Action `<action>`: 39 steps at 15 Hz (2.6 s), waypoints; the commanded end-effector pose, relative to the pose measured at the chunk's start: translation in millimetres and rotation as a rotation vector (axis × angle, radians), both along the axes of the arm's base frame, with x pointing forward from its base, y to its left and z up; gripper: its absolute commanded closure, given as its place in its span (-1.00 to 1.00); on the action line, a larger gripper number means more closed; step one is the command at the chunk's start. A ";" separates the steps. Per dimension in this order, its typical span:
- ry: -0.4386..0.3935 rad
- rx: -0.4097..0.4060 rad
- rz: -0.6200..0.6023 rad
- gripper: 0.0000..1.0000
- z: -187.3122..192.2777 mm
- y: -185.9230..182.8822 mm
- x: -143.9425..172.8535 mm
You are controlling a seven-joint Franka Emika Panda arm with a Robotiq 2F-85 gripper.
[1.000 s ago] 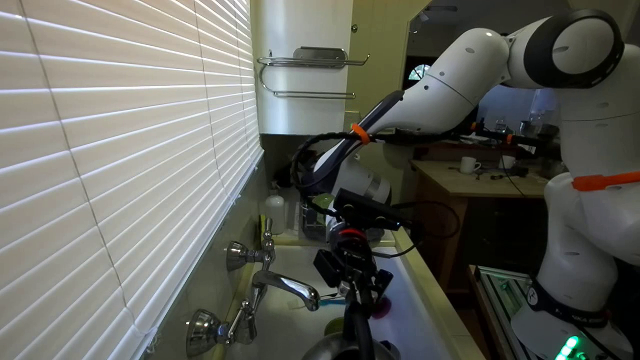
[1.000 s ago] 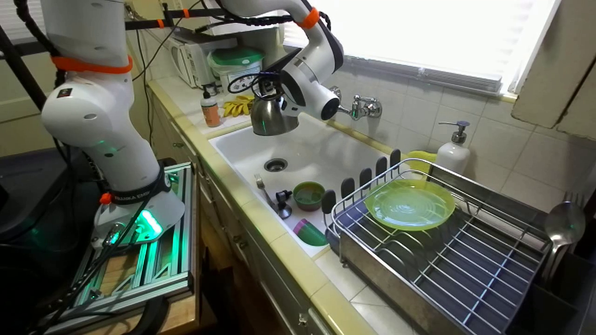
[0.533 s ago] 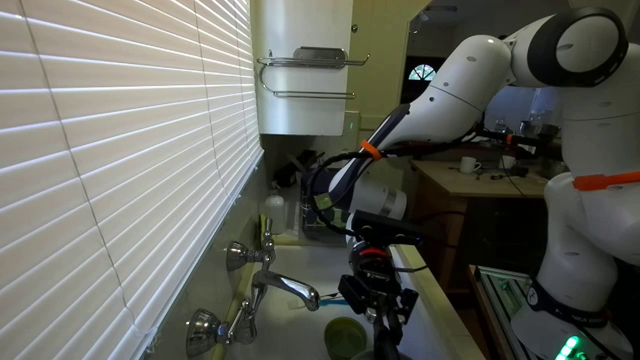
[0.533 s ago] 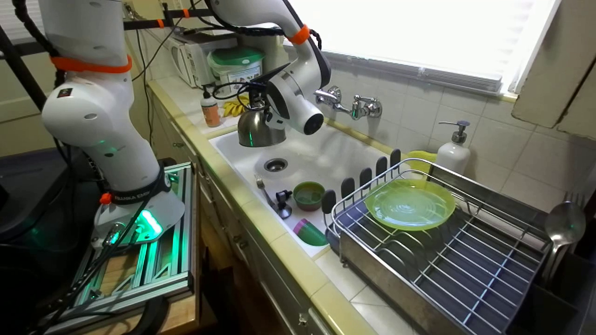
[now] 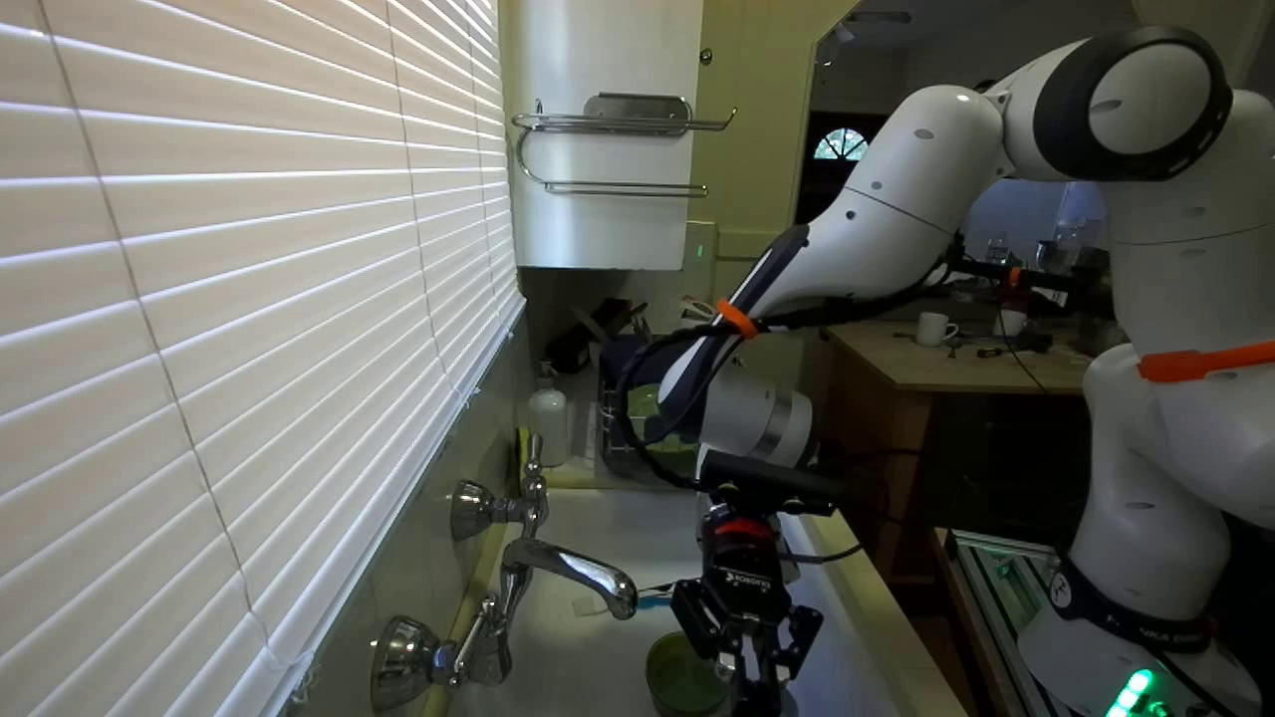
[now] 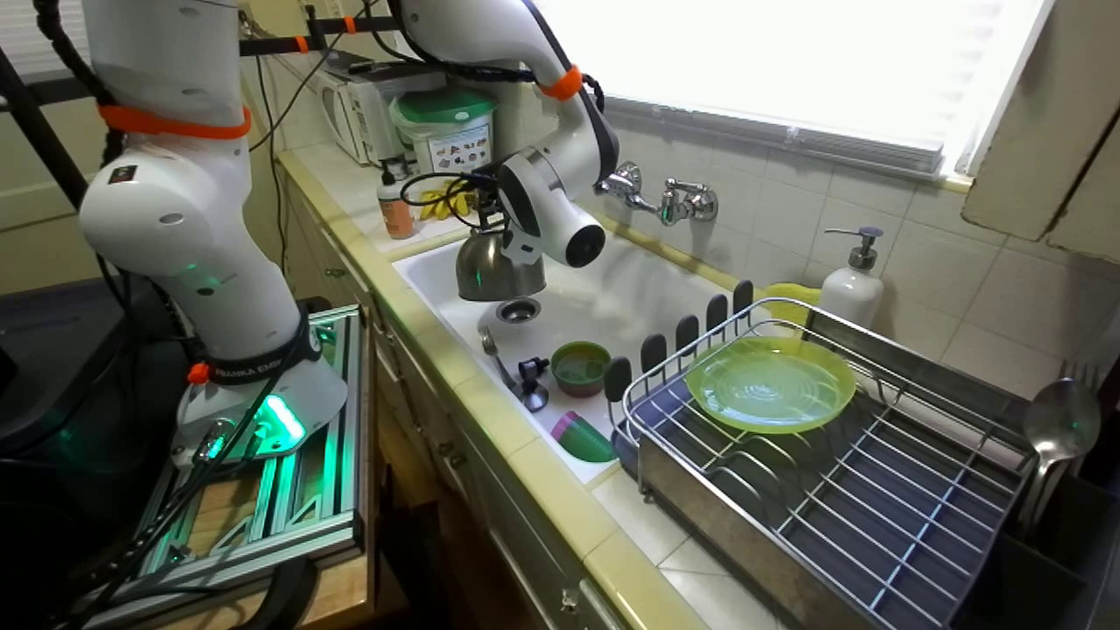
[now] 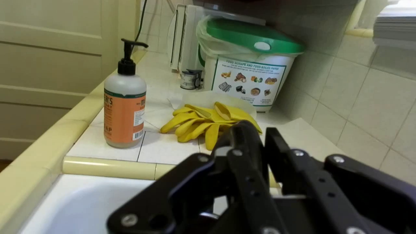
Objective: Remove the kettle from the faucet and put it in the sink.
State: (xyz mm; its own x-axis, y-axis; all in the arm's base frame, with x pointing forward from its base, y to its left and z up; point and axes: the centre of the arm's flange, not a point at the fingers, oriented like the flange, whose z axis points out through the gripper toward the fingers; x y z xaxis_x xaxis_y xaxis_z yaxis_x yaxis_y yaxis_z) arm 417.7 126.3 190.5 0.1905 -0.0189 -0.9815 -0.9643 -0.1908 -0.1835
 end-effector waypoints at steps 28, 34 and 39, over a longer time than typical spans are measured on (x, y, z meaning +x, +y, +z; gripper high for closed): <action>-0.182 -0.042 0.016 0.89 -84.4 -14.6 46.4; -0.087 -0.107 0.054 0.89 -83.5 -30.6 36.1; -0.050 -0.139 0.077 0.89 -85.2 -38.3 33.8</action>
State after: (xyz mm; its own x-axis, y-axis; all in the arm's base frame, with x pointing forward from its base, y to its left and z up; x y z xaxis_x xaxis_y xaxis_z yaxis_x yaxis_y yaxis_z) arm 454.8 90.7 103.2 0.2741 -0.1201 -0.9542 -0.9353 -0.2643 -0.2354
